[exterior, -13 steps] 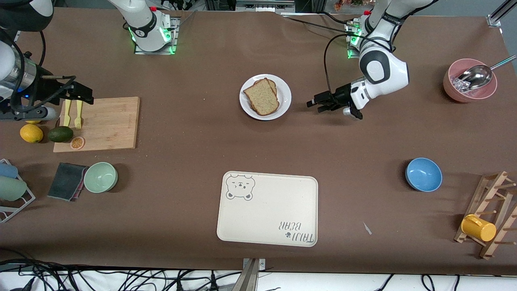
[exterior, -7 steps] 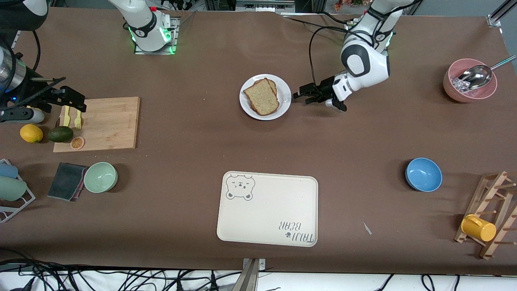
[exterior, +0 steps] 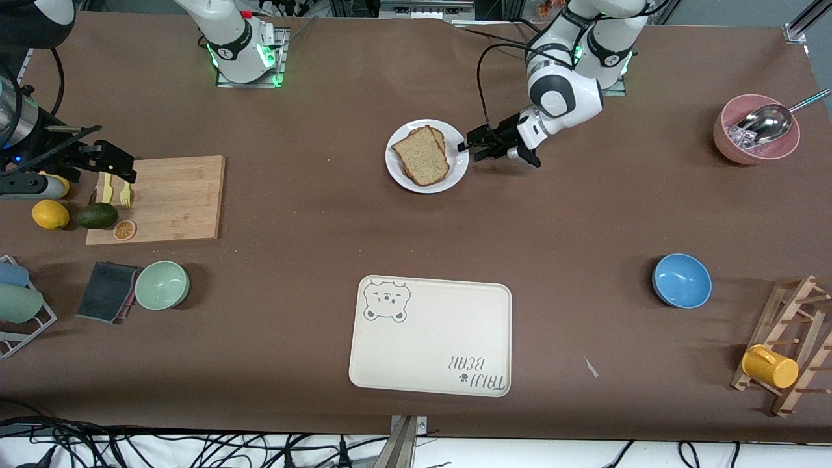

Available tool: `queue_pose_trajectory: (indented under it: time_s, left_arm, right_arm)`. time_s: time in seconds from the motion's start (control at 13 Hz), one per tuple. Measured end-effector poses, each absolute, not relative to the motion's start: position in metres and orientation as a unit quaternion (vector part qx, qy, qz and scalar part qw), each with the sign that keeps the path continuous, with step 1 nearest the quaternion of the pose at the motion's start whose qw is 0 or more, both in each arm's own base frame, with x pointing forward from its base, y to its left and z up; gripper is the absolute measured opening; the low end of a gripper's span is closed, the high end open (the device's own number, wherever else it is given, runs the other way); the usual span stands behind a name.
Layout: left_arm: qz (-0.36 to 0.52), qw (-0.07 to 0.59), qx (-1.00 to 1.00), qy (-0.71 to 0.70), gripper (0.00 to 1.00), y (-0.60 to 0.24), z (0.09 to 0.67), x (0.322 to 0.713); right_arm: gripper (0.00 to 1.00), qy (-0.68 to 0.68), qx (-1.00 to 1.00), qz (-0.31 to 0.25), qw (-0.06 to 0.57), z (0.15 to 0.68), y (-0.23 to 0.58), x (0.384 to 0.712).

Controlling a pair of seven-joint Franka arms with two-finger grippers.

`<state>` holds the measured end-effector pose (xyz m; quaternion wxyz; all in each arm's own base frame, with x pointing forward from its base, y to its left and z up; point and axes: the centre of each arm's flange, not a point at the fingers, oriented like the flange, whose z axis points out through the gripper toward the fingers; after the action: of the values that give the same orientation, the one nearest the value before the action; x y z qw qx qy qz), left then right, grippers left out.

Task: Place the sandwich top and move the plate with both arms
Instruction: 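Return the right gripper to rest while the left gripper approaches the plate, then grip the white plate rim with the left gripper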

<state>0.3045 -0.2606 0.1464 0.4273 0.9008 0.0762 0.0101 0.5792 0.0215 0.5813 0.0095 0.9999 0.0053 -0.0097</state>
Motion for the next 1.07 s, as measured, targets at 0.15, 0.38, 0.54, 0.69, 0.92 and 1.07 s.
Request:
queue_pose_trajectory:
  time_s: [0.15, 0.38, 0.54, 0.69, 0.92, 1.07]
  left_arm:
    - [0.004, 0.428, 0.900, 0.077, 0.85, -0.263, 0.141, 0.304]
    - [0.000, 0.429, 0.900, 0.077, 0.81, -0.267, 0.137, 0.303]
    - [-0.003, 0.430, 0.899, 0.077, 0.78, -0.270, 0.135, 0.301]
    - [-0.007, 0.431, 0.899, 0.078, 0.62, -0.274, 0.132, 0.300]
    - [-0.010, 0.432, 0.898, 0.080, 0.48, -0.277, 0.129, 0.299]
    - [-0.012, 0.432, 0.898, 0.081, 0.46, -0.277, 0.128, 0.298]
  right_arm:
    - [1.00, 0.006, 1.000, -0.010, 0.009, 0.581, 0.022, 0.579]
    - [1.00, 0.007, 1.000, -0.011, 0.009, 0.580, 0.023, 0.580]
    - [1.00, 0.007, 1.000, -0.011, 0.009, 0.580, 0.023, 0.580]
    - [1.00, 0.007, 1.000, -0.011, 0.009, 0.580, 0.024, 0.580]
    - [1.00, 0.007, 1.000, -0.012, 0.009, 0.579, 0.024, 0.580]
    - [1.00, 0.007, 1.000, -0.014, 0.010, 0.577, 0.023, 0.580]
